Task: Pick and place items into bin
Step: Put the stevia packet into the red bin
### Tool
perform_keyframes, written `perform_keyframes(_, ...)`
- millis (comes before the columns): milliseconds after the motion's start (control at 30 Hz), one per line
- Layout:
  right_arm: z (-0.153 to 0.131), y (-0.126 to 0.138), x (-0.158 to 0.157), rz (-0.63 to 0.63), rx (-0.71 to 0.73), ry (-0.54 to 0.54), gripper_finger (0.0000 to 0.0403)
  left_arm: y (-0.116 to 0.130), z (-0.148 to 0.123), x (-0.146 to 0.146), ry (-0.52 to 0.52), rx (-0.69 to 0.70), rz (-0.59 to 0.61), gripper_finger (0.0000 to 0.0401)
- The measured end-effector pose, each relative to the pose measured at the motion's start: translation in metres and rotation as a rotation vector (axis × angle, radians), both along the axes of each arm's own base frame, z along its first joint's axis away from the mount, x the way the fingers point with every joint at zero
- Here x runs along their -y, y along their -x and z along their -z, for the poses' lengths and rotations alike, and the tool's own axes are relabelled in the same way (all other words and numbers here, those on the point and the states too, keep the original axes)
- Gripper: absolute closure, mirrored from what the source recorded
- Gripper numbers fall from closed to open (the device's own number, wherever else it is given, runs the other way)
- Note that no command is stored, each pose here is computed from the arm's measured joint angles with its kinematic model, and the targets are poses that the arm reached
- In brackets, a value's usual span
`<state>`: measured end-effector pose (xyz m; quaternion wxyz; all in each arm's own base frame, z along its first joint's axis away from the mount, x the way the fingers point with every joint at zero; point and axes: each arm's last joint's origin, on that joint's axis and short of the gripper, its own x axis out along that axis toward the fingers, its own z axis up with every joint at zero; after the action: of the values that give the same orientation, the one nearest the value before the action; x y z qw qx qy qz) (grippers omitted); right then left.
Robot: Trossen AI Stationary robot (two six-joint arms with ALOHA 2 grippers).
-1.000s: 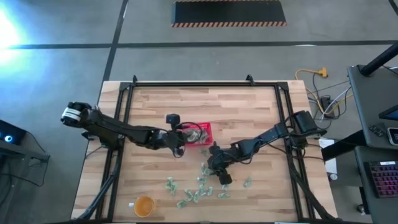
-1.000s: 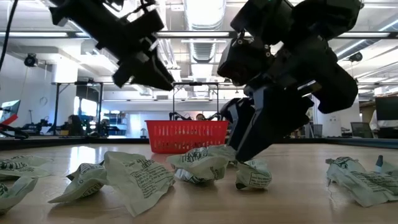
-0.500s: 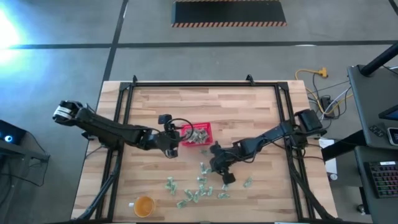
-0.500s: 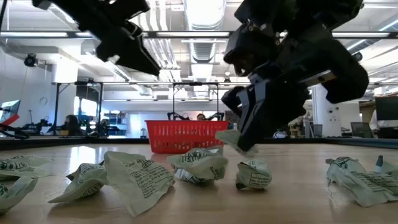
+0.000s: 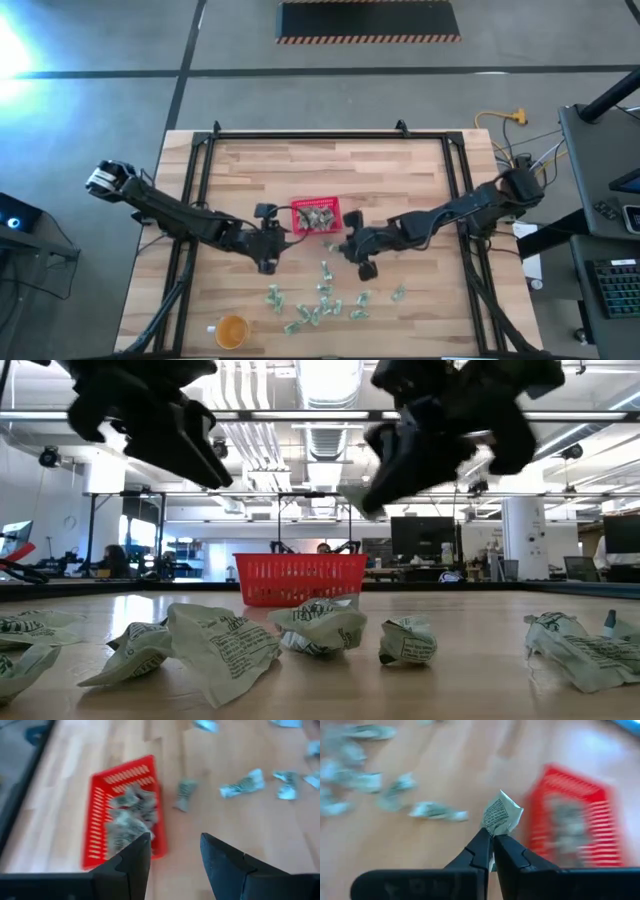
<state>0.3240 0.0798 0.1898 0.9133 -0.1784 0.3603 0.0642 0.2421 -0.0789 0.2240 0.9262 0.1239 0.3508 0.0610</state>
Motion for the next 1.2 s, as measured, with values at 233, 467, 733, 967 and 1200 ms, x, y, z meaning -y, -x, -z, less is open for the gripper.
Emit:
perform_keyframes(233, -0.021, -0.009, 0.024, 0.145, 0.165, 0.192, 0.0391, -0.005, 0.013, 0.01, 0.104, -0.073, 0.099, 0.0245)
perform_keyframes(467, -0.008, -0.025, 0.059, 0.218, 0.161, 0.201, 0.0391, -0.009, 0.03, 0.02, 0.214, -0.169, 0.151, 0.0245)
perform_keyframes(733, 0.017, -0.039, 0.086, 0.256, 0.114, 0.145, 0.0363, -0.009, 0.039, 0.027, 0.301, -0.232, 0.164, 0.0245)
perform_keyframes(967, 0.015, -0.045, 0.091, 0.257, 0.125, 0.121, 0.0291, -0.006, 0.038, 0.032, 0.331, -0.239, 0.186, 0.0245)
perform_keyframes(1200, 0.003, -0.043, 0.085, 0.219, 0.139, 0.146, 0.0256, -0.002, 0.039, 0.037, 0.497, -0.314, 0.2, 0.0245)
